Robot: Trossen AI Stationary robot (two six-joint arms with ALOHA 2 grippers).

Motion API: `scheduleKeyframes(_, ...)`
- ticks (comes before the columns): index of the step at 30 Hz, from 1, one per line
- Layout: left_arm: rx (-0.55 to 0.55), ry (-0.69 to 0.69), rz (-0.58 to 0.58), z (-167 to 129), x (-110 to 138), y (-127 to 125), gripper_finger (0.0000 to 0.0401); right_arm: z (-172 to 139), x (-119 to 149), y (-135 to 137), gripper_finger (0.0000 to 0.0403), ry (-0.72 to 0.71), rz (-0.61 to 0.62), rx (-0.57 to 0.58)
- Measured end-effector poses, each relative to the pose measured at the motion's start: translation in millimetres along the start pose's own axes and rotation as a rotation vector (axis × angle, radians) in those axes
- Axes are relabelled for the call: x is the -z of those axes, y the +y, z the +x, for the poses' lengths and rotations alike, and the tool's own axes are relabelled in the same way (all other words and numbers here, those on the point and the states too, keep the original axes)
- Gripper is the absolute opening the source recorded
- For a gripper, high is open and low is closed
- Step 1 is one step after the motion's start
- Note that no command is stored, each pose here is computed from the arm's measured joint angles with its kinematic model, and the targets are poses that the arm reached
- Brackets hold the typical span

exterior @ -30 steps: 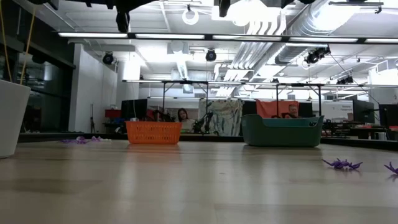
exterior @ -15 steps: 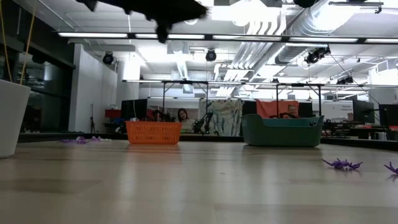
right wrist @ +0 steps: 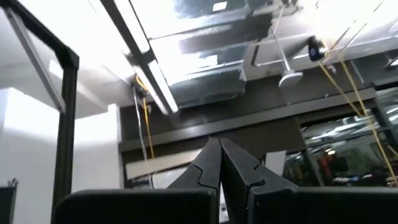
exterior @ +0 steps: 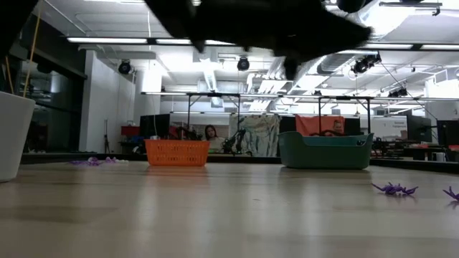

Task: Sort Halloween decoration
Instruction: Put the white bone toy into the yellow bin

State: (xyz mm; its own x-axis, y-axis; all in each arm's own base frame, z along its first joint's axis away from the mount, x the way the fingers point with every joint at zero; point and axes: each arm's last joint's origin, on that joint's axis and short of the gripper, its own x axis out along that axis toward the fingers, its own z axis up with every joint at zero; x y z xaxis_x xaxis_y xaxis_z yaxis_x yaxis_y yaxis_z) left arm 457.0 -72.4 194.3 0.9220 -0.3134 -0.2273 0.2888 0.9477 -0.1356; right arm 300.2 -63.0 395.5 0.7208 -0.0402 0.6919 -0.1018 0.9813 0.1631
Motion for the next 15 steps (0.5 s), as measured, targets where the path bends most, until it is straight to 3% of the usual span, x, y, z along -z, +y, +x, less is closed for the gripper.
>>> scheduleKeyframes(10, 0.067, -0.095, 0.05, 74.9, -4.9, -7.0, 0.0001, 0.1, -2.5, 0.9, 0.0, -0.026, 0.018, -0.006)
scheduleKeyframes(15, 0.073, -0.098, 0.052, 98.9, 9.8, -5.6, 0.0001, 0.1, -1.5, 0.5, 0.0, -0.016, 0.019, -0.002)
